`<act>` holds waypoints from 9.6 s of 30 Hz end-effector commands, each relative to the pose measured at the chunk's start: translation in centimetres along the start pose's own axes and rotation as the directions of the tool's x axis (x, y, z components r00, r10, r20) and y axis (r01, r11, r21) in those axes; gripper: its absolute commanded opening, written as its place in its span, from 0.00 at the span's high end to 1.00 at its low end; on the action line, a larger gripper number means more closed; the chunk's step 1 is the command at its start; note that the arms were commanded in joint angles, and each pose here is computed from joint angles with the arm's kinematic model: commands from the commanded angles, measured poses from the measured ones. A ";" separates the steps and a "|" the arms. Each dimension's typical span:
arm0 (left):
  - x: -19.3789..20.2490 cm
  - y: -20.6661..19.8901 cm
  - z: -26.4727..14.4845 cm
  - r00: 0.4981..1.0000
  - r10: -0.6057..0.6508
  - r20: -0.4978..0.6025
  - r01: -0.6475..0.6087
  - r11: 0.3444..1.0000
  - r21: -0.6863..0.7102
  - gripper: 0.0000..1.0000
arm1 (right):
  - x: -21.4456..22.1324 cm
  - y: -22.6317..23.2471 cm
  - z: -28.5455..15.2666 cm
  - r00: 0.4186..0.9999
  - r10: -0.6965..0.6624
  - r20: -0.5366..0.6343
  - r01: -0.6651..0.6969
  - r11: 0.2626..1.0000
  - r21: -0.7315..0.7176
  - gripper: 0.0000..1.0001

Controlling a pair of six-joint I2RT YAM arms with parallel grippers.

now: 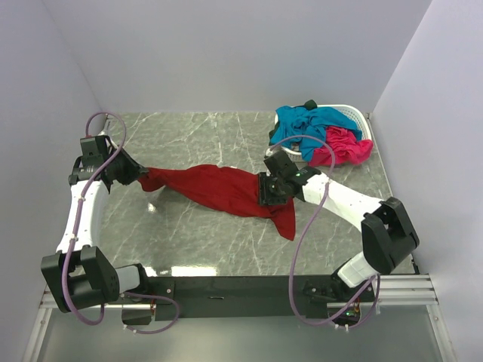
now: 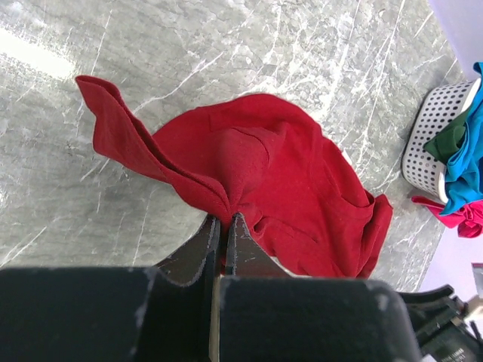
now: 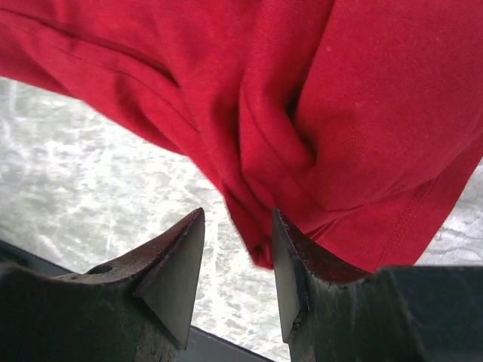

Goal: Fold and stack the t-shirts
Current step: Flatten the tshirt out

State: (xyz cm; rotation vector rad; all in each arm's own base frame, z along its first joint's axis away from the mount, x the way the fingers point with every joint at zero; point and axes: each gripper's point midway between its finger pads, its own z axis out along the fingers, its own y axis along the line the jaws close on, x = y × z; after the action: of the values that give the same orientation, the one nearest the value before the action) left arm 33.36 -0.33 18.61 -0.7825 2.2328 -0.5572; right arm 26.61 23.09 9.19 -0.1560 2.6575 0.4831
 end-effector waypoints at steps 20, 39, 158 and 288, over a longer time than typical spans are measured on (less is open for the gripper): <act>-2.2 -2.2 0.2 0.999 0.012 0.052 -0.016 0.997 0.075 0.99 | -4.0 -0.6 -8.4 0.987 -0.065 0.145 0.050 0.993 0.106 1.00; 0.1 3.9 5.0 0.997 0.009 -0.077 -0.020 0.990 -0.142 0.81 | 4.8 -6.1 -10.3 0.996 0.054 0.069 -0.067 0.977 0.201 1.00; -16.7 -24.0 -27.8 0.651 -0.045 0.758 -0.325 0.886 0.331 1.00 | -16.4 5.6 -44.9 0.414 -0.093 0.905 0.278 0.960 -0.029 1.00; 1.1 -4.9 27.8 0.986 -0.036 -0.164 0.044 0.998 0.046 0.01 | -14.5 -3.2 14.7 0.997 0.030 -0.069 -0.026 0.998 0.057 0.52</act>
State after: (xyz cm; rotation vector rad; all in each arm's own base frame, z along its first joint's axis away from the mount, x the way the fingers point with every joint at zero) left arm 53.95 -9.04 5.20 -0.7298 2.3117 -0.7285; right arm 44.84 26.84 2.53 -0.1492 2.7143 0.4488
